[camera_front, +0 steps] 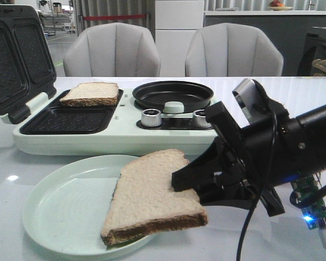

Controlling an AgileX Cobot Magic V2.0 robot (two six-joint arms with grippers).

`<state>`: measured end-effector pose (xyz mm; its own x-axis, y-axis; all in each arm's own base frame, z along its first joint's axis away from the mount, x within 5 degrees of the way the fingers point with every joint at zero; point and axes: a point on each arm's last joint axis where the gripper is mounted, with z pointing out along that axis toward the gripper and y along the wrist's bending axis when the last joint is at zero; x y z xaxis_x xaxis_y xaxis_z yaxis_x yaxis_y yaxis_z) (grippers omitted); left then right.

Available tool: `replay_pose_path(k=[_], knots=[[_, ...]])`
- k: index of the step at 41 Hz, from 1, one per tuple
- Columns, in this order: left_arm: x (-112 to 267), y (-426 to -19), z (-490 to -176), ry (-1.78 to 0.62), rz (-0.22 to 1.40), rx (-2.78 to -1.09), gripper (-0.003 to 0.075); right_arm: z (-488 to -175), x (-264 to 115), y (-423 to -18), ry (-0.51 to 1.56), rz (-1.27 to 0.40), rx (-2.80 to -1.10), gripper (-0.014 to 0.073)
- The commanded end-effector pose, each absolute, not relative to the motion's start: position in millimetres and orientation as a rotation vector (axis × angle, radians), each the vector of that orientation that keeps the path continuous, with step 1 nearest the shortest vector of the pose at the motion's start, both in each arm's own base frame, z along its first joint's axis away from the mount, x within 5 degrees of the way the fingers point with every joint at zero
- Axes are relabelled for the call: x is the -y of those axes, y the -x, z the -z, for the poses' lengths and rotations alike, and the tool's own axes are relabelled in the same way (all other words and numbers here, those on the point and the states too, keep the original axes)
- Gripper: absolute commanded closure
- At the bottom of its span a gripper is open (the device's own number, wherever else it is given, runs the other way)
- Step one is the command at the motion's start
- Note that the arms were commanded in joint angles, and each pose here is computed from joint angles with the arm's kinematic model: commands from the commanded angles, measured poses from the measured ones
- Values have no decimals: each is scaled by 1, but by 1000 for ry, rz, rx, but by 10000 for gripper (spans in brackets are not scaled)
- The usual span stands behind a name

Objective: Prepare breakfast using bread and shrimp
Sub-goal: 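Grasp the second bread slice with the right gripper and lift it, then lower the bread into the nearer plate well with the right gripper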

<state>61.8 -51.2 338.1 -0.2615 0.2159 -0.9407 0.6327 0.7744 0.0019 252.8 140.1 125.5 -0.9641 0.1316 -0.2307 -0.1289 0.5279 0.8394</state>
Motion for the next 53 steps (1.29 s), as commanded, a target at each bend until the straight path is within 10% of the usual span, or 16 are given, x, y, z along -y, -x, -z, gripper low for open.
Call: replay_pose_path(k=[1, 32, 53], knots=[[52, -63, -355, -603, 487, -1732, 261, -159, -145, -255, 49, -1539, -2331, 522], [52, -63, -355, -600, 488, -1726, 261, -271, -178, -284, 227, -1400, -2033, 522], [52, -63, -355, -600, 488, -1726, 261, -260, -257, -370, 152, -1452, -2042, 522]])
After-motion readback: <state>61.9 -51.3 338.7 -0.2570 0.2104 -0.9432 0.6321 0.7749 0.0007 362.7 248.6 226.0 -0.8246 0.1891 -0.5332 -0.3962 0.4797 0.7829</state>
